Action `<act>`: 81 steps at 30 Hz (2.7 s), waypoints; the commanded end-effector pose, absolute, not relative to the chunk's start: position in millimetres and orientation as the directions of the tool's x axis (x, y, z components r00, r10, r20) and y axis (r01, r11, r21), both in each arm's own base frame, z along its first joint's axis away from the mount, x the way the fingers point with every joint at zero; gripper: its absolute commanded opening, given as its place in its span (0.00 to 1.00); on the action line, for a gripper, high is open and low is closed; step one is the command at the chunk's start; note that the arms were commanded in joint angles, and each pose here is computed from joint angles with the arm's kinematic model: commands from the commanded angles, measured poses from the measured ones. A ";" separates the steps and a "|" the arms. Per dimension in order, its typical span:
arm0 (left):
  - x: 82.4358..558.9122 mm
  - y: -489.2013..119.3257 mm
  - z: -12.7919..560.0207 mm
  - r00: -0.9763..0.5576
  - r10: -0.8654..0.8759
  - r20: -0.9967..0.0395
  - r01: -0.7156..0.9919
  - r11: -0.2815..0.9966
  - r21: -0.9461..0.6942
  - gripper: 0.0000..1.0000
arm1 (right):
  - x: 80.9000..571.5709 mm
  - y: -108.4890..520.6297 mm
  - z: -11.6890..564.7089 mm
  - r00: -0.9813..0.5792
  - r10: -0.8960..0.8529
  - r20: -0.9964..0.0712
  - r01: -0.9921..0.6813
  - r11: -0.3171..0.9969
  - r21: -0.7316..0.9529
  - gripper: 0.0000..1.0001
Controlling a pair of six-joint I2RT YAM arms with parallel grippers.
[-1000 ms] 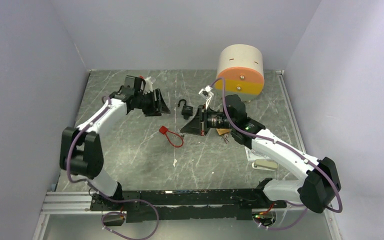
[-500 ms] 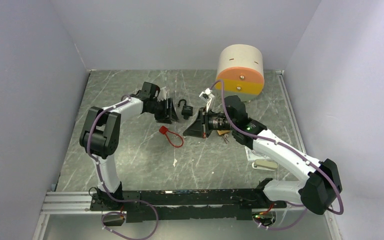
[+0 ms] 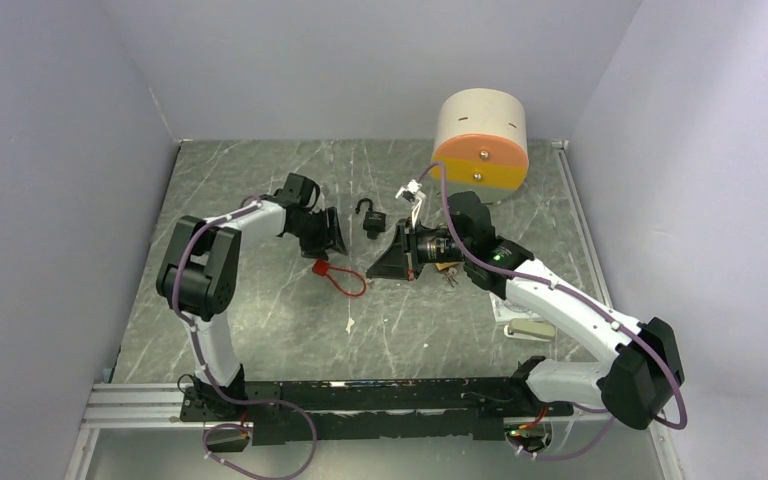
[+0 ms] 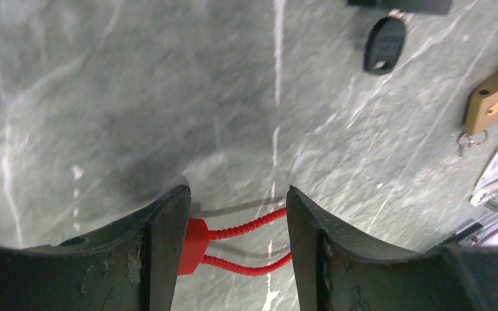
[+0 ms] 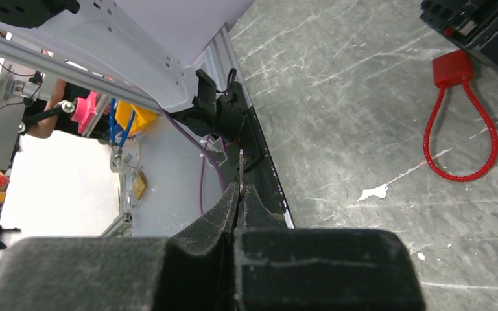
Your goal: Unlock with the key
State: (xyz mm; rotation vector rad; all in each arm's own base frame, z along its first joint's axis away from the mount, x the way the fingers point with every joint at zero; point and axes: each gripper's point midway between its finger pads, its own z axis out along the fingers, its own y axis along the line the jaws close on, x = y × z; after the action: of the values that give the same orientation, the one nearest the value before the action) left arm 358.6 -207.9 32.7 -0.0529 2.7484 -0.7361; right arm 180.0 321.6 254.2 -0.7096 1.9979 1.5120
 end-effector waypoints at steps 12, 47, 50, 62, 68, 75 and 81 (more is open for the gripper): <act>232.5 -219.2 25.7 -0.972 -0.025 -0.232 0.063 0.929 -0.364 0.61 | 177.0 329.6 266.8 -0.692 -0.072 -0.719 -0.721 0.129 0.681 0.00; 251.2 -134.6 35.9 -0.866 -0.411 -0.285 -0.452 0.887 0.095 0.19 | 192.5 319.1 218.0 -0.767 0.022 -0.641 -0.610 0.287 0.739 0.00; 253.8 -140.9 39.6 -0.872 -0.406 -0.275 -0.436 0.898 0.055 0.58 | 199.4 316.0 203.0 -0.781 0.030 -0.624 -0.576 0.352 0.738 0.00; 215.2 -159.9 49.6 -0.945 -0.275 -0.176 -0.260 0.960 -0.105 0.79 | 202.4 307.3 167.4 -0.819 0.135 -0.557 -0.466 0.411 0.784 0.00; 203.9 -168.4 37.8 -0.969 -0.152 -0.194 -0.116 0.976 -0.186 0.78 | 195.0 314.8 152.6 -0.839 0.116 -0.532 -0.449 0.407 0.796 0.00; 215.2 -158.4 26.2 -0.974 -0.107 -0.202 -0.098 0.994 -0.054 0.57 | 190.8 322.9 146.6 -0.850 0.105 -0.517 -0.438 0.404 0.803 0.00; 208.0 -158.2 25.0 -0.977 -0.085 -0.198 -0.087 0.996 0.002 0.45 | 182.1 326.2 145.9 -0.843 0.085 -0.532 -0.468 0.372 0.802 0.00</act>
State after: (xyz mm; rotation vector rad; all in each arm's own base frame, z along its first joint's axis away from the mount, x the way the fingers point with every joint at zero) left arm 204.7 -155.7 16.2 -0.1732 2.9764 -0.0339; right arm 182.9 319.8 133.9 -0.2881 2.2363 1.4435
